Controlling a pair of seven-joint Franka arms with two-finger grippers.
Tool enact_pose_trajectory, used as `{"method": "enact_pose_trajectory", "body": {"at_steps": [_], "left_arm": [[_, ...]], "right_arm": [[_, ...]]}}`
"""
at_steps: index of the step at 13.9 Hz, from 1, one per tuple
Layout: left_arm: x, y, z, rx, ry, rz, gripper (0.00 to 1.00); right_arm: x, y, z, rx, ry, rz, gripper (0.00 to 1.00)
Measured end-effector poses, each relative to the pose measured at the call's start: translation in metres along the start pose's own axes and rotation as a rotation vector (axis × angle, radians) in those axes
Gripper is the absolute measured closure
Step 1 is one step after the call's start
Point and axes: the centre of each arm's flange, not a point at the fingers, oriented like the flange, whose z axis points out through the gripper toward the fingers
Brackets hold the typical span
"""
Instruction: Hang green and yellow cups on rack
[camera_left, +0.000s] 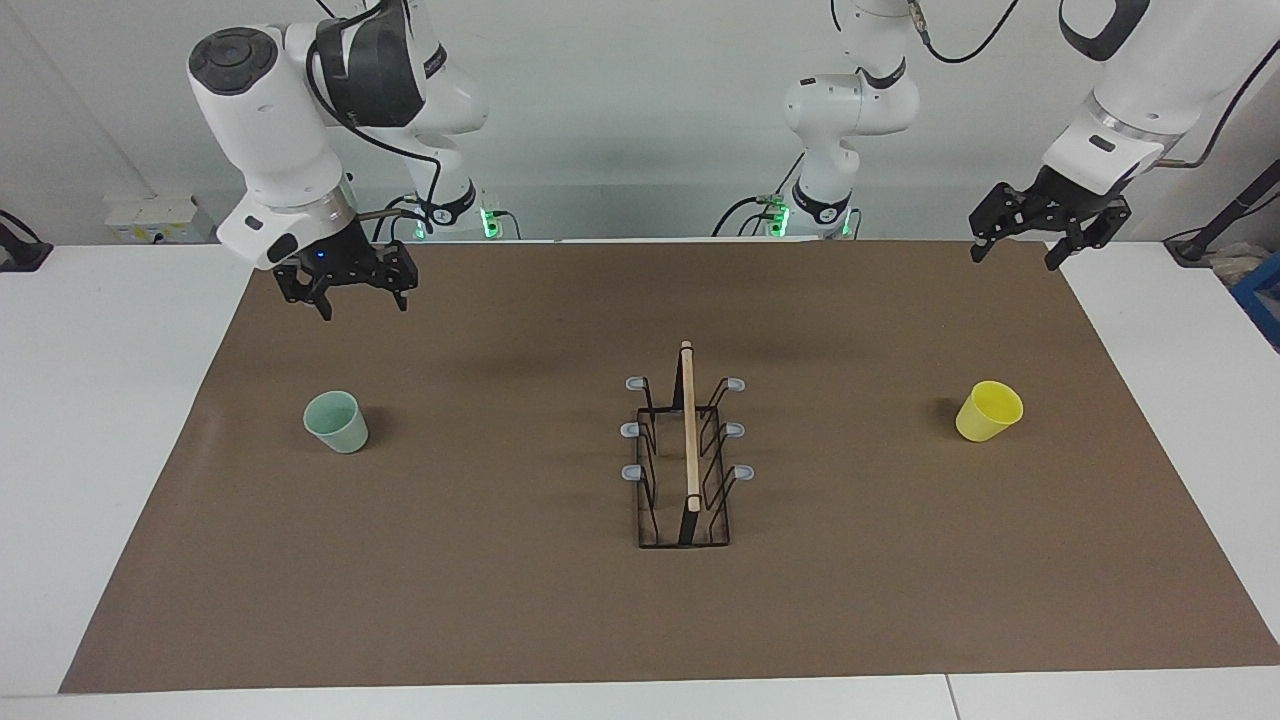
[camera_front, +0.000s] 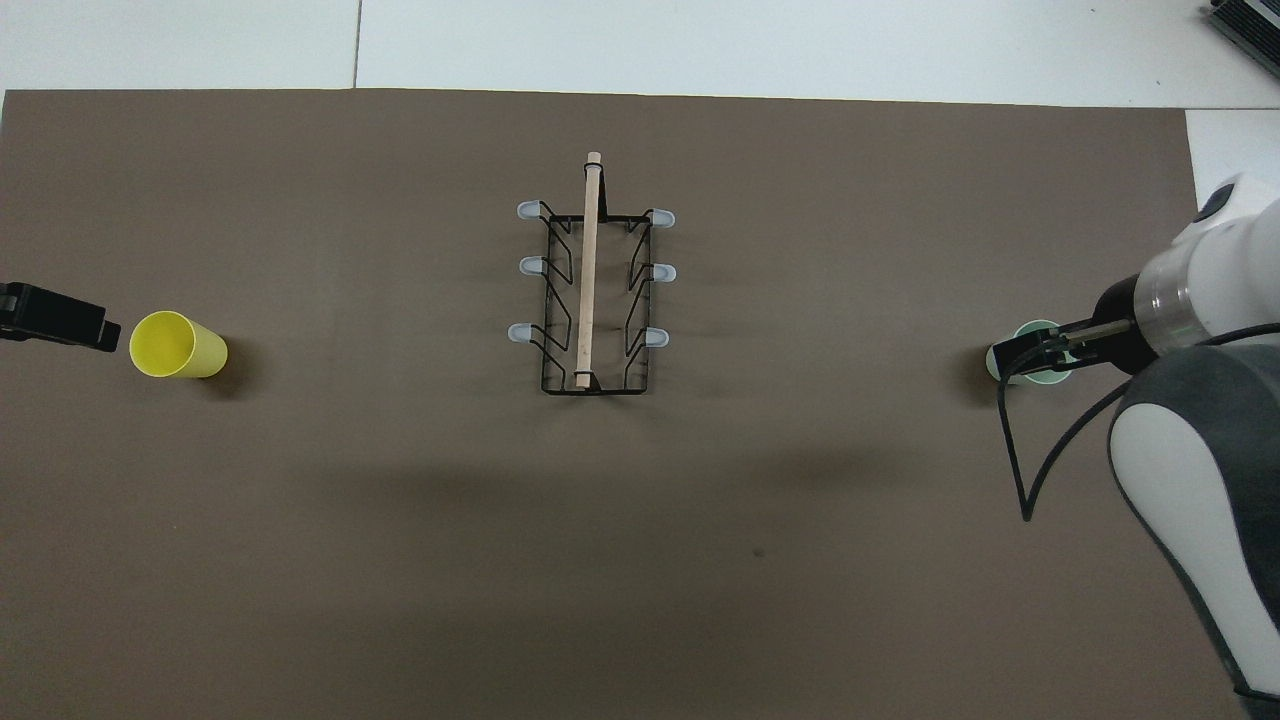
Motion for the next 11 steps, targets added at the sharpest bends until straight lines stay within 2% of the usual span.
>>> {"method": "enact_pose_trajectory", "body": {"at_steps": [11], "left_arm": [[0.0006, 0.0018, 0.0015, 0.0, -0.001, 0.001, 0.0]], "right_arm": [[0.0, 0.001, -0.0002, 0.0, 0.0, 0.002, 0.0]]}}
